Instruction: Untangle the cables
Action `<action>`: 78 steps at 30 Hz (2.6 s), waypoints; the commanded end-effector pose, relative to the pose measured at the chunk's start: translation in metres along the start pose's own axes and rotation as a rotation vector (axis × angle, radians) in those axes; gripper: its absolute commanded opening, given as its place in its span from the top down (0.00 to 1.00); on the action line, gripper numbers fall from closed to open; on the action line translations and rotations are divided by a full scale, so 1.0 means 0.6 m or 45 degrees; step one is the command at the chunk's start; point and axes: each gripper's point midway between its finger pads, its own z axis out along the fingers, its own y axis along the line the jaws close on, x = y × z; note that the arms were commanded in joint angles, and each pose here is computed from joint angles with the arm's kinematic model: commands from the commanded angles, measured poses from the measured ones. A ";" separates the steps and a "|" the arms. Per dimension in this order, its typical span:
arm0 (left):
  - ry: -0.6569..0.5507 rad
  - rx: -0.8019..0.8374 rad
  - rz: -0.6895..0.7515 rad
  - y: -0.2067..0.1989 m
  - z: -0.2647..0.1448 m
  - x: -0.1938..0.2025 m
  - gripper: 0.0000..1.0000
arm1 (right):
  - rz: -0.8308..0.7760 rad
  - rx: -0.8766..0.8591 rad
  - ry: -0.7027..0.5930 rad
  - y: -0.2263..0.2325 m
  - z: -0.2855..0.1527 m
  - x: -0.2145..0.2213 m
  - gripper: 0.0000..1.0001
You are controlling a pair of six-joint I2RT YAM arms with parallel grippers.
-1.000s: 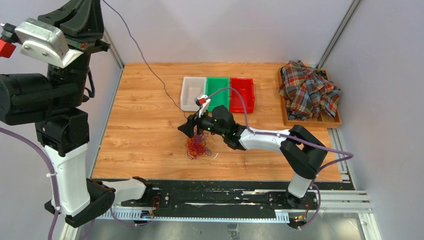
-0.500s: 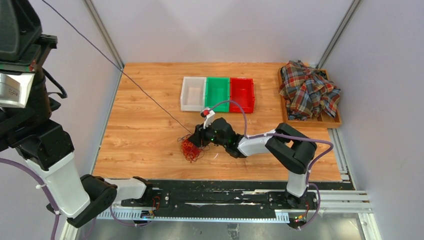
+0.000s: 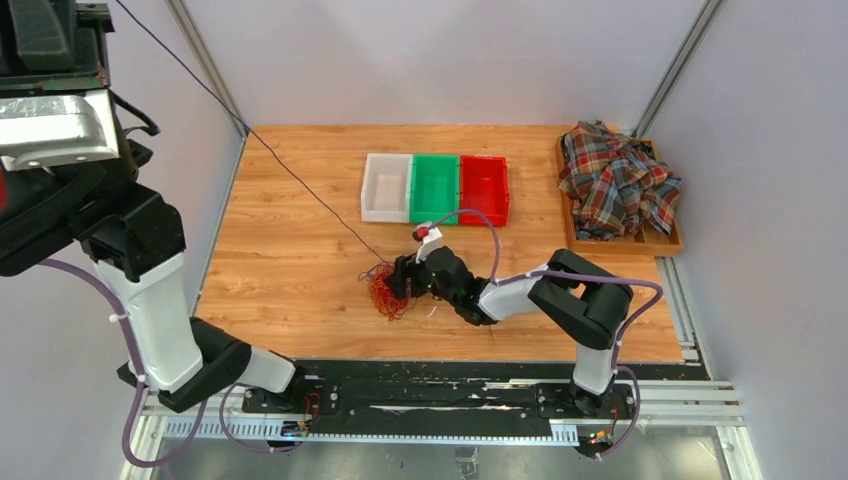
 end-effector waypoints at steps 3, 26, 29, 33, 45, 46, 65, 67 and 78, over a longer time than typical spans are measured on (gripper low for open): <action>0.143 -0.033 -0.129 0.010 -0.049 0.014 0.99 | -0.116 0.088 -0.066 -0.014 -0.032 -0.036 0.31; 1.448 0.957 0.100 -0.308 -0.624 0.292 0.99 | -0.121 -0.192 0.018 0.038 -0.007 -0.087 0.41; 1.641 1.178 0.145 -0.337 -0.772 0.330 0.99 | -0.074 -0.123 0.002 0.006 -0.022 -0.094 0.42; 1.826 1.386 0.212 -0.354 -0.935 0.373 0.99 | -0.088 -0.051 0.017 -0.016 -0.040 -0.091 0.41; 2.125 1.988 -0.661 -0.471 -1.145 0.255 0.00 | -0.073 0.085 -0.015 -0.051 -0.084 -0.104 0.37; 2.098 2.016 -0.745 -0.479 -1.145 0.239 0.00 | -0.071 0.089 -0.016 -0.051 -0.087 -0.105 0.37; 2.197 2.189 -1.123 -0.570 -1.281 0.122 0.22 | 0.023 0.141 -0.056 -0.060 -0.110 -0.117 0.39; 2.195 2.179 -1.142 -0.579 -1.278 0.125 0.24 | 0.035 0.146 -0.058 -0.061 -0.109 -0.116 0.39; 2.264 2.261 -1.252 -0.585 -1.305 0.096 0.64 | 0.048 0.168 -0.083 -0.063 -0.108 -0.127 0.41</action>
